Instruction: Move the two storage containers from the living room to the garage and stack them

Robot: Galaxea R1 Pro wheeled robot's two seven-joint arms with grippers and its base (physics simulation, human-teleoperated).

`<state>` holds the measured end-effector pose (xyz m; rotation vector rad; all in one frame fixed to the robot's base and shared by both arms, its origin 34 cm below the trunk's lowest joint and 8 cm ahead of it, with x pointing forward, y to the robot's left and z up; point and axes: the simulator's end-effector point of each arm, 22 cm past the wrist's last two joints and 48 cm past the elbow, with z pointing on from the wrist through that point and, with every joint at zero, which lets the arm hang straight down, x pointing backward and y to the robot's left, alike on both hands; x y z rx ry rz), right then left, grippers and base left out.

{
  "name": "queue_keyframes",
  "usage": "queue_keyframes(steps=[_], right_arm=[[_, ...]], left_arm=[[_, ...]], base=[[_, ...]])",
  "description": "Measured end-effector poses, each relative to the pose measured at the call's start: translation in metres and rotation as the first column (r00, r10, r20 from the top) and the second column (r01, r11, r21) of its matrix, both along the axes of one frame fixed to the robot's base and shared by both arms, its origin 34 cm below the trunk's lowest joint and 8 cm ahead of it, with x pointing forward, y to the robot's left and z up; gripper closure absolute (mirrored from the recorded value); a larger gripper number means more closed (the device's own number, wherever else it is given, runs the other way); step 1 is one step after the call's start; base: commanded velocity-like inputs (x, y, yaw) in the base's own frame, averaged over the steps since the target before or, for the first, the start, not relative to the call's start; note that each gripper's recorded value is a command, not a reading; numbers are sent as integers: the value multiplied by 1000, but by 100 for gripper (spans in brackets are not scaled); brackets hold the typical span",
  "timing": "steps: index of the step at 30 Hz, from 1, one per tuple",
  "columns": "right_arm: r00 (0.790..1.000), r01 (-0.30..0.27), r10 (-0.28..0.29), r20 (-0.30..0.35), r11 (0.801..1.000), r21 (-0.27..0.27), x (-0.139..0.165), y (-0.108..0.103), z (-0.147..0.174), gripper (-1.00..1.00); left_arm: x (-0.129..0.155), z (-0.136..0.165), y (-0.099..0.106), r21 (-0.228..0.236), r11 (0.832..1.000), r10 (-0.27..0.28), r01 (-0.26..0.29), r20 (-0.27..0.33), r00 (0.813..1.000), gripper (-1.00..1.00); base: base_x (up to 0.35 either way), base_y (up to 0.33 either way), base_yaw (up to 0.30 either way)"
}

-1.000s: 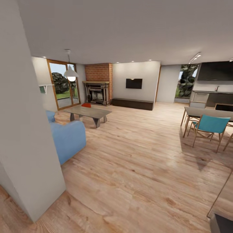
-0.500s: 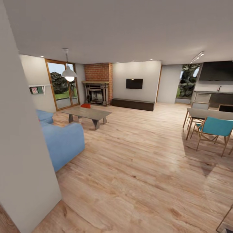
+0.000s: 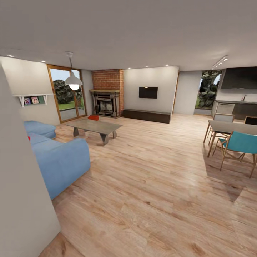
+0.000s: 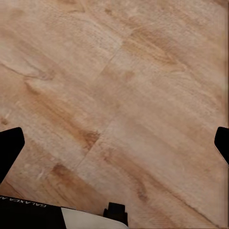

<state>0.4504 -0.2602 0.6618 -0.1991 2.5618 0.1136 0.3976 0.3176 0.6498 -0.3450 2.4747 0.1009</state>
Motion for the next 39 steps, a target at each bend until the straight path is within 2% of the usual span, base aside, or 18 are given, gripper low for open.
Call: queue_keyframes(steps=[39], right_arm=[[1000,0,0,0,1000,0,0,0,0,-100]], left_arm=[[-1,0,2,6,1000,5,-4,-2,1000,-100]], base=[[327,-143,0]])
